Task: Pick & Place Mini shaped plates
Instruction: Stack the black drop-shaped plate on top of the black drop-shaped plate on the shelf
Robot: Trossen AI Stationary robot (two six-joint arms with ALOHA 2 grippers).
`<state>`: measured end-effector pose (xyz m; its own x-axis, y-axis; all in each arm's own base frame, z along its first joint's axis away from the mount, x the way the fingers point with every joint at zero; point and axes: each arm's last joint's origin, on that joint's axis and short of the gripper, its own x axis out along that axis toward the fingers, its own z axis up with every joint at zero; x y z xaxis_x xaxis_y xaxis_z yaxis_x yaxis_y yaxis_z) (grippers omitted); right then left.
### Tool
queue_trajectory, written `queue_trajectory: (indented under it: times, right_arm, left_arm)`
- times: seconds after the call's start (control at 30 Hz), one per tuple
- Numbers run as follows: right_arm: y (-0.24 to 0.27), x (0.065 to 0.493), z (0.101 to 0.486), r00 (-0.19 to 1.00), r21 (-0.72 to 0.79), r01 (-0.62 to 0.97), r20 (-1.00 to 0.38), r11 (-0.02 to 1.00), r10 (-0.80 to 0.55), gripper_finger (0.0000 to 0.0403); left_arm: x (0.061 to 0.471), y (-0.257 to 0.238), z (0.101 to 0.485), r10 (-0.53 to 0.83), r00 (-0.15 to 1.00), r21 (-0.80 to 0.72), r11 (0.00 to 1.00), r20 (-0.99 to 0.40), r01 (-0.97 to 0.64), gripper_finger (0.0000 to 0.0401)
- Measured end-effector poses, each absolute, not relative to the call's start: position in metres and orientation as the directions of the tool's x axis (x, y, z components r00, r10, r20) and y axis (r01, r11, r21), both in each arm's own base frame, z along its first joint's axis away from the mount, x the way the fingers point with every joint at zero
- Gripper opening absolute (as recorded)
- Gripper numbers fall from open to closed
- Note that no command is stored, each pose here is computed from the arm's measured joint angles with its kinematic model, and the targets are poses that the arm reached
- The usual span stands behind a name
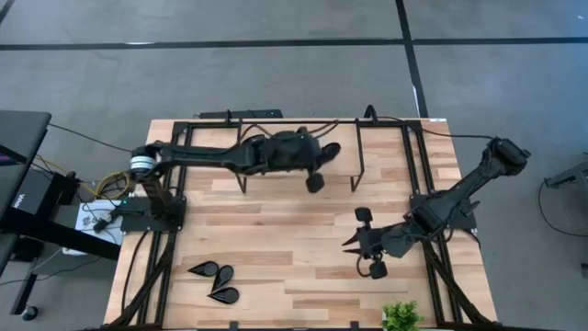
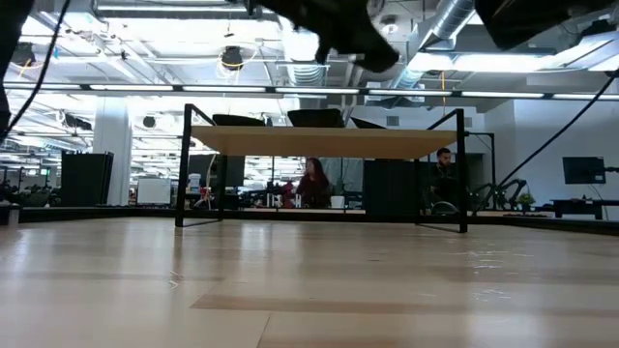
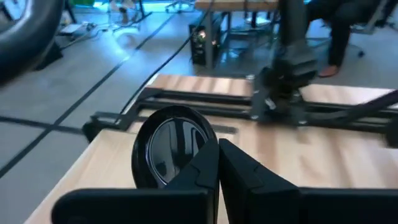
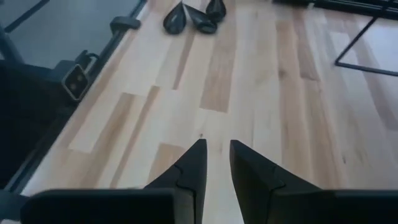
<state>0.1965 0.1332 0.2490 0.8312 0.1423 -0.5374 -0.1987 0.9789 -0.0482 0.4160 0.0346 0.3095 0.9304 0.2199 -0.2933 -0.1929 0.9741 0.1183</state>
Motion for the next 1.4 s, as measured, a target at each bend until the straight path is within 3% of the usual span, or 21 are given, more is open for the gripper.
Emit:
queue_trajectory:
  times: [0.33, 1.4]
  right_arm:
    - [0.132, 0.197, 0.248, 0.829, -0.048, -0.194, -0.543, 0.980, 0.137, 0.0065]
    - [0.132, 0.198, 0.248, 0.828, -0.046, -0.197, -0.543, 0.979, 0.141, 0.0066]
  left_arm:
    - [0.430, 0.079, 0.272, 0.306, 0.875, 0.130, 0.952, -0.375, -0.277, 0.0008]
    - [0.438, 0.070, 0.251, 0.294, 0.860, 0.133, 0.956, -0.416, -0.262, 0.0012]
